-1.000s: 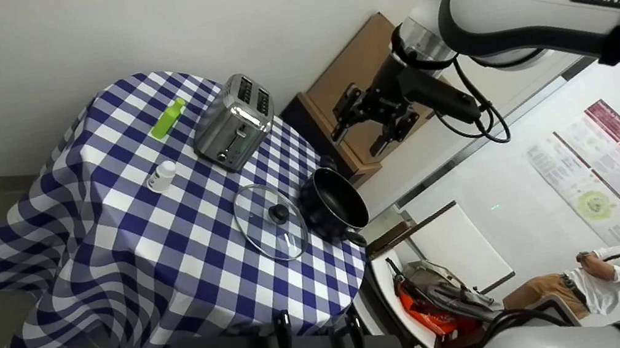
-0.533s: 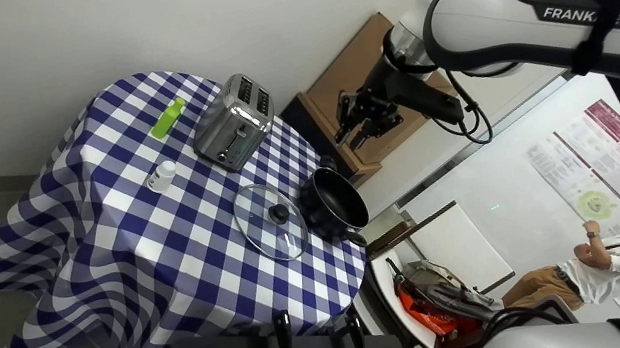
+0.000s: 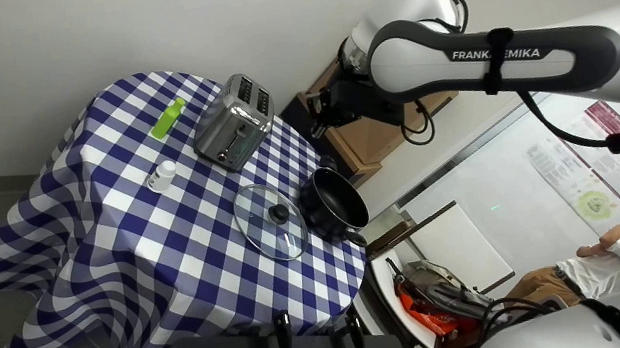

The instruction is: Push the toaster lever down

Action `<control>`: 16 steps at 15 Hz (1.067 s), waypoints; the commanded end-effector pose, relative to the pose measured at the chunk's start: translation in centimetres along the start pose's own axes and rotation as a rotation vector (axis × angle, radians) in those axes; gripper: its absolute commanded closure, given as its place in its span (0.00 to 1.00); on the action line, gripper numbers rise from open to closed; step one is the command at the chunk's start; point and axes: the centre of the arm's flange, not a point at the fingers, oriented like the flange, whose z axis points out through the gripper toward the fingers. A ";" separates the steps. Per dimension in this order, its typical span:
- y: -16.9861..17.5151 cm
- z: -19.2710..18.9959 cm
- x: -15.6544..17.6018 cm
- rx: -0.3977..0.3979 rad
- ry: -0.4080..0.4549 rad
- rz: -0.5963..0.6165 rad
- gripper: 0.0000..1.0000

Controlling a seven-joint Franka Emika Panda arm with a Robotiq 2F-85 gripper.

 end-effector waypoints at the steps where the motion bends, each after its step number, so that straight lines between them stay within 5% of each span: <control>1: -3.4 3.1 4.4 -0.004 0.034 -0.007 1.00; 16: -10.7 10.6 11.0 0.005 0.077 -0.058 1.00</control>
